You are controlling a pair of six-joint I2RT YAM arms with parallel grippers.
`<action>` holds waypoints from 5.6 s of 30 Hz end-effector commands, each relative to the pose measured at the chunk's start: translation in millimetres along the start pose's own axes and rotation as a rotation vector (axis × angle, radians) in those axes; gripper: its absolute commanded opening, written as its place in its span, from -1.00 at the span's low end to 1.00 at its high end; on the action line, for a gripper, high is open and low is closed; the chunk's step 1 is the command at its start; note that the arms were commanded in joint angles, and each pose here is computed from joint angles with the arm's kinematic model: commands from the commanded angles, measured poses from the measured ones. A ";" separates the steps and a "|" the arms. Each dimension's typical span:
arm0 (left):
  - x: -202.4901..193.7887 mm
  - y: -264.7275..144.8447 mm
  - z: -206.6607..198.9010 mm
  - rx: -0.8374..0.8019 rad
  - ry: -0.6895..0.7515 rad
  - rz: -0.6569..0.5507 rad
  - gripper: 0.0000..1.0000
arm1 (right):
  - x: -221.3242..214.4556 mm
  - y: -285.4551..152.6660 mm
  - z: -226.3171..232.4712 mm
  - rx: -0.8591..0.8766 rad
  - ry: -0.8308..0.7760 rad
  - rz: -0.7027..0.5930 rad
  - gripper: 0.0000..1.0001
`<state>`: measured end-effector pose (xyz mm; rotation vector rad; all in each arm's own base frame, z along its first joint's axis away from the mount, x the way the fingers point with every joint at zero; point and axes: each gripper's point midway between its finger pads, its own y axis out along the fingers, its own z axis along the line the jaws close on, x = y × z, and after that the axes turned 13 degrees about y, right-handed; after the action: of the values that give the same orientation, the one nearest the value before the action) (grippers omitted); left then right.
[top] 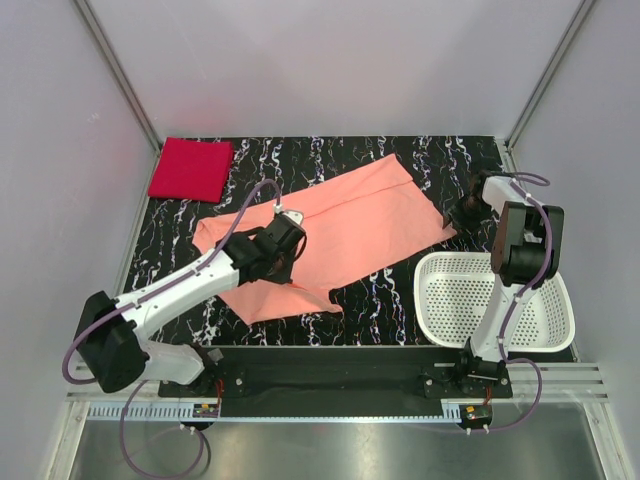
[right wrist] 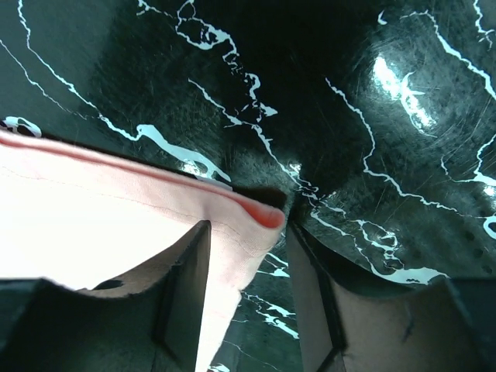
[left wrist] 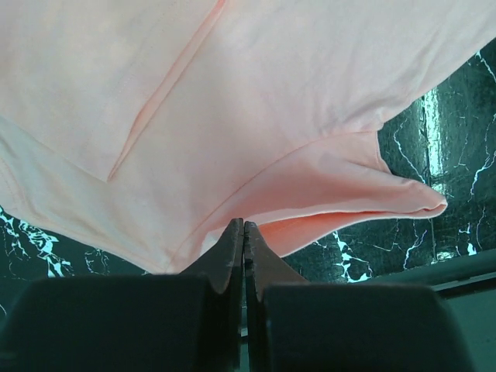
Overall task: Fold and stack the t-shirts
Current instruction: Fold the tshirt
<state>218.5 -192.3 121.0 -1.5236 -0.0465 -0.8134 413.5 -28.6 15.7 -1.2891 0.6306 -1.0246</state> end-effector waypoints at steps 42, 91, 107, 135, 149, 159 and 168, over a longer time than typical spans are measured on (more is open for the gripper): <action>53.3 -46.1 69.6 0.164 -0.148 -0.079 -1.00 | -9.1 -21.7 21.7 0.076 -0.023 0.060 -1.00; 159.3 -49.1 190.5 0.468 -0.192 -0.231 -1.00 | 12.1 -39.5 142.8 0.195 -0.157 0.064 -0.99; 143.0 -22.5 212.2 0.503 -0.218 -0.139 -1.00 | 11.9 -24.0 167.4 0.274 -0.148 0.088 -0.97; 144.5 -7.9 239.6 0.553 -0.254 -0.105 -1.00 | 10.7 -9.0 197.0 0.373 -0.096 0.122 -0.97; 137.6 -12.3 246.2 0.590 -0.277 -0.098 -1.00 | 16.0 -2.3 195.9 0.361 -0.098 0.097 -0.99; 133.6 15.3 244.0 0.569 -0.253 -0.039 -1.00 | 7.1 21.0 189.5 0.336 -0.103 0.141 -0.83; 124.1 59.0 248.5 0.589 -0.206 0.117 -0.85 | 22.1 -9.3 202.4 0.380 -0.131 0.086 0.03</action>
<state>439.4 -43.3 155.4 -1.0849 -0.3224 -0.5069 585.0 51.2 37.1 -0.9777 0.4524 -0.8950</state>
